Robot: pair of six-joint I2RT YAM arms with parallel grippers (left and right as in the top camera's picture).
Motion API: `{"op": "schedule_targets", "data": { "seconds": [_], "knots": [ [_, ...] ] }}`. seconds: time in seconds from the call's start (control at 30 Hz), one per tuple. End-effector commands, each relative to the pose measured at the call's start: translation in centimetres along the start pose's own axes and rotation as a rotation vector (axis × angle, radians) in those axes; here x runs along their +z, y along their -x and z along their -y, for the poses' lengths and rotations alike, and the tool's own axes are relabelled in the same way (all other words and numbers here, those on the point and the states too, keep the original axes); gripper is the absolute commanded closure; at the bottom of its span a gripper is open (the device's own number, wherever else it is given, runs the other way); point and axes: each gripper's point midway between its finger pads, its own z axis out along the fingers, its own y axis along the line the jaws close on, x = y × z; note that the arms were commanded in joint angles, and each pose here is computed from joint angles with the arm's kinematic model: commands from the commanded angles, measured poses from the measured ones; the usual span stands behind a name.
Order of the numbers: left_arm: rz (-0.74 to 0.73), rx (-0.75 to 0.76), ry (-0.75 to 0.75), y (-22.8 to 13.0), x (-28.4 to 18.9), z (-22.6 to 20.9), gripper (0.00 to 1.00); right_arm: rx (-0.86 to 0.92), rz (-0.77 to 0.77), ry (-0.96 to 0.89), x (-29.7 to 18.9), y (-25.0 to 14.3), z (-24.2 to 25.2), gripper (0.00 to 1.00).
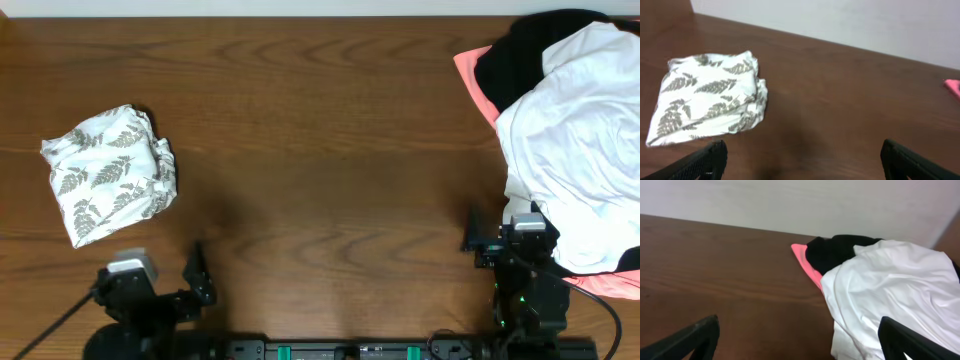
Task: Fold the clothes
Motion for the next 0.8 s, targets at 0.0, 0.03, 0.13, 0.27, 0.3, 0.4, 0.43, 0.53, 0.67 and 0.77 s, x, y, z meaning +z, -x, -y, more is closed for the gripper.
{"op": "schedule_targets", "data": {
  "seconds": [0.0, 0.03, 0.13, 0.27, 0.3, 0.4, 0.43, 0.53, 0.67, 0.77],
  "knots": [
    [-0.001, 0.020, 0.030, -2.0, 1.9, -0.8, 0.02, -0.009, 0.004, -0.003, 0.0, -0.1, 0.1, 0.01],
    [0.000, 0.018, 0.034, -2.3, 2.7, -0.9, 0.02, -0.009, 0.004, -0.003, 0.0, -0.1, 0.1, 0.01],
    [0.034, 0.015, 0.031, -2.8, 4.8, -1.0, 0.02, -0.009, 0.004, -0.003, 0.0, 0.0, 0.1, 0.01],
    [0.087, 0.013, 0.022, -3.4, 7.5, -1.0, 0.02, -0.009, 0.004, -0.003, 0.0, -0.1, 0.1, 0.01],
    [0.100, 0.012, 0.019, -3.6, 8.1, -1.0, 0.02, -0.009, 0.004, -0.003, 0.0, -0.1, 0.1, 0.01],
    [0.145, 0.010, 0.011, -4.2, 9.8, -1.1, 0.02, -0.009, 0.004, -0.003, 0.0, -0.1, 0.1, 0.01],
    [0.159, 0.009, 0.008, -4.5, 10.2, -1.1, 0.02, -0.009, 0.004, -0.003, 0.0, -0.1, 0.1, 0.01],
    [0.173, 0.008, 0.005, -5.9, 11.6, -1.3, 0.02, -0.009, 0.004, -0.003, 0.0, -0.1, 0.1, 0.01],
    [0.209, 0.006, -0.005, -5.6, 11.8, -1.2, 0.02, -0.009, 0.004, -0.003, 0.0, 0.0, 0.1, 0.01],
    [0.206, 0.007, -0.005, -5.7, 11.9, -1.2, 0.02, -0.009, 0.004, -0.003, 0.0, -0.1, 0.1, 0.01]
  ]
}}
